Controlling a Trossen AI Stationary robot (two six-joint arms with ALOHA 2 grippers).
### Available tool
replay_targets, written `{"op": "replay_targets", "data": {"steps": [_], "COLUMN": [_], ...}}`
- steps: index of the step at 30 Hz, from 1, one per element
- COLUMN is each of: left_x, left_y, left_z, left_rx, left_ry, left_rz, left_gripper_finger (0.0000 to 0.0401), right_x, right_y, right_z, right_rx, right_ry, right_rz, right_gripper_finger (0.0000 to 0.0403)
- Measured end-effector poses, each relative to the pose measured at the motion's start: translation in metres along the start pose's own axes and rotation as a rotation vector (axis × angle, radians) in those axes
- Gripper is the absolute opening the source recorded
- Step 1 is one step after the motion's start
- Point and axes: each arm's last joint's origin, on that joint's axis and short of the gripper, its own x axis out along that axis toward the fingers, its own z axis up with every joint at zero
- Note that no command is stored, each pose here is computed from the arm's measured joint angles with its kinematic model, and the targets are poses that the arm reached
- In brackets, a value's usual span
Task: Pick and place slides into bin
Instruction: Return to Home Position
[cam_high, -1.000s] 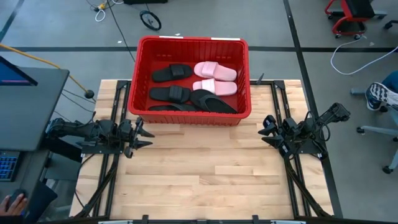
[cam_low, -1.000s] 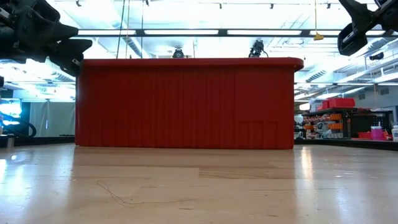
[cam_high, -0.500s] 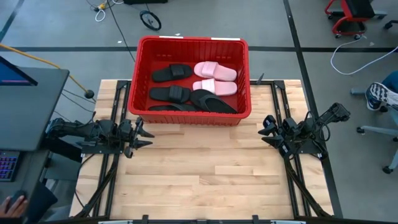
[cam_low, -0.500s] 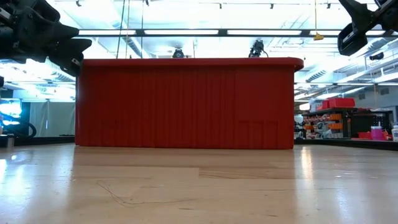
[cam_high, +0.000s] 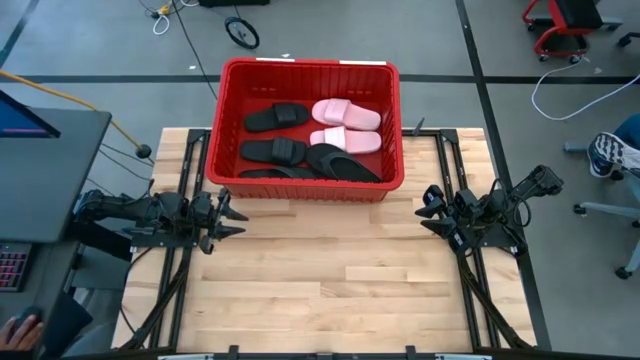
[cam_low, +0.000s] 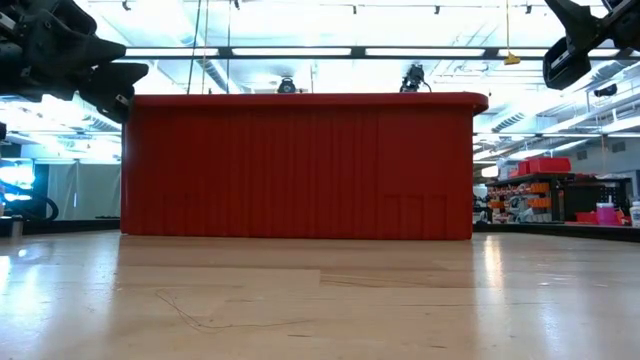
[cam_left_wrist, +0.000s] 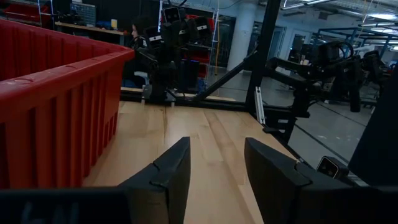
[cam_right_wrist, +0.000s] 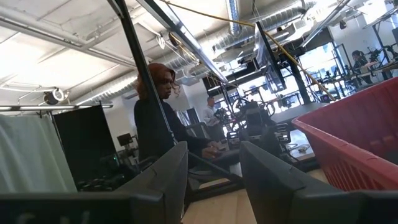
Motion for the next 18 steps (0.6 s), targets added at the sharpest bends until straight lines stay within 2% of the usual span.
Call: {"op": "replay_targets", "data": {"steps": [18], "left_x": [0.0000], "left_y": [0.0000], "left_z": [0.0000], "left_rx": [0.000], "left_ry": [0.000], "left_rz": [0.000], "left_gripper_finger": [0.0141], "right_x": [0.0000], "right_y": [0.0000], "right_z": [0.0000], "right_rx": [0.000], "right_ry": [0.000], "right_rz": [0.000], "right_gripper_finger": [0.0154]}}
